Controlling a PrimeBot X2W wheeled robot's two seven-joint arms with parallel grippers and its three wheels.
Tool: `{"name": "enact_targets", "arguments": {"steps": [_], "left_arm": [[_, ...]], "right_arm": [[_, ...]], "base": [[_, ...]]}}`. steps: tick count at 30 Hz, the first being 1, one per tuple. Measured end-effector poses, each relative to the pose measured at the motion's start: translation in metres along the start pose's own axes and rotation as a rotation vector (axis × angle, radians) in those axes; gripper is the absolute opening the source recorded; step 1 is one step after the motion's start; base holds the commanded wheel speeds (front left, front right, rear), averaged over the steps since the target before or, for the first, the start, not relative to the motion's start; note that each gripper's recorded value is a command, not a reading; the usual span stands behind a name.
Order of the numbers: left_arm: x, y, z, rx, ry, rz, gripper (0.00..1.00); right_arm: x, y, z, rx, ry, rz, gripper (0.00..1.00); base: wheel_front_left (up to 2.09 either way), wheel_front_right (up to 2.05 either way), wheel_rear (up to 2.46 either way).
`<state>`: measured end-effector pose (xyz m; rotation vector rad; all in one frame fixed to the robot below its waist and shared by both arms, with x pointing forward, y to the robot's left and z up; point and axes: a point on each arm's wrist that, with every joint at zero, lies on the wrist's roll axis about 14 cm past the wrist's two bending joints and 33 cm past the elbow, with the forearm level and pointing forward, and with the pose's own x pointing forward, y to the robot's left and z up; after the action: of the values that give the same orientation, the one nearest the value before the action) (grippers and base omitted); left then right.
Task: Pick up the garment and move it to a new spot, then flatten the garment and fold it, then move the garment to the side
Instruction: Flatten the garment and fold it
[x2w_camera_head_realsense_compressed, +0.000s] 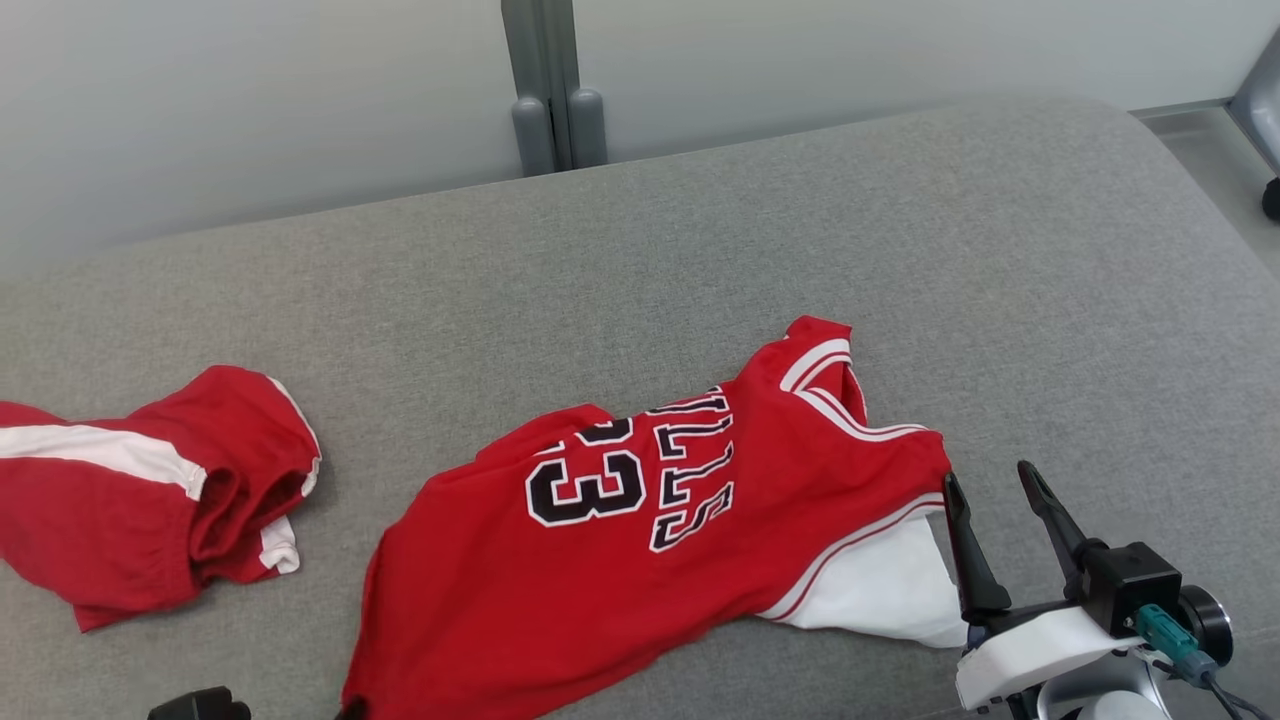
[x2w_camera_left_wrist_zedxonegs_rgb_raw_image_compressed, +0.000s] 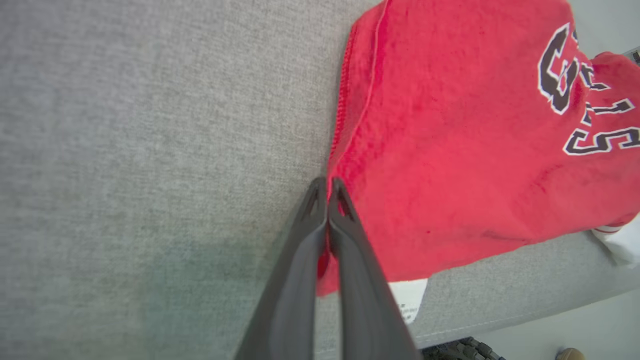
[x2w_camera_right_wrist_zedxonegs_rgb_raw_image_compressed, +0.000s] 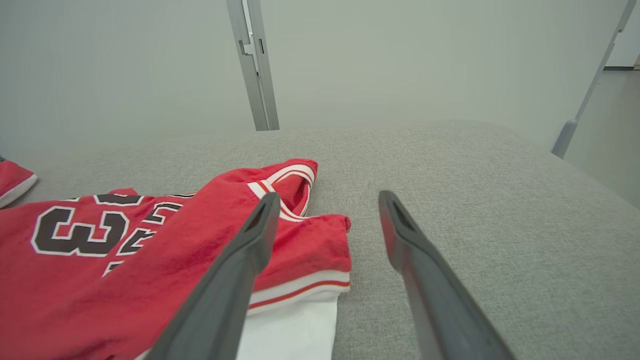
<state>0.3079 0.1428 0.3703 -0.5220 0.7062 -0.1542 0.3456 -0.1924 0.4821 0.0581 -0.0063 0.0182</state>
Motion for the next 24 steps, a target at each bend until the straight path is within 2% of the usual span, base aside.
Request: {"name": "enact_targets", "arguments": {"steps": [7, 8, 9, 10, 15, 18, 24], "left_arm": [[-0.012, 0.021, -0.008, -0.073, -0.037, 0.06, 0.0], [-0.013, 0.023, -0.01, -0.074, -0.04, 0.066, 0.11], [-0.014, 0.024, -0.01, -0.069, -0.05, 0.07, 0.37], [-0.015, 0.024, -0.007, -0.073, -0.074, 0.073, 1.0], [-0.022, 0.019, 0.001, -0.089, -0.176, 0.048, 1.0], [-0.03, 0.013, 0.025, -0.032, -0.323, 0.028, 1.0], [-0.045, -0.001, 0.04, 0.106, -0.442, -0.005, 1.0]], "right_arm": [[0.001, 0.008, 0.002, -0.016, -0.005, 0.029, 1.0], [0.001, 0.009, 0.002, -0.019, -0.006, 0.032, 1.0], [0.001, 0.01, 0.002, -0.02, -0.007, 0.035, 1.0], [0.001, 0.011, 0.003, -0.021, -0.01, 0.039, 1.0], [0.003, 0.016, 0.011, -0.035, -0.036, 0.056, 1.0], [0.004, 0.015, 0.02, -0.047, -0.064, 0.055, 1.0], [-0.001, 0.008, 0.034, -0.081, -0.106, 0.039, 1.0]], "base": [[0.0, 0.0, 0.0], [0.0, 0.0, 0.0], [0.0, 0.0, 0.0], [0.0, 0.0, 0.0], [0.0, 0.0, 0.0], [0.0, 0.0, 0.0], [0.0, 0.0, 0.0]]}}
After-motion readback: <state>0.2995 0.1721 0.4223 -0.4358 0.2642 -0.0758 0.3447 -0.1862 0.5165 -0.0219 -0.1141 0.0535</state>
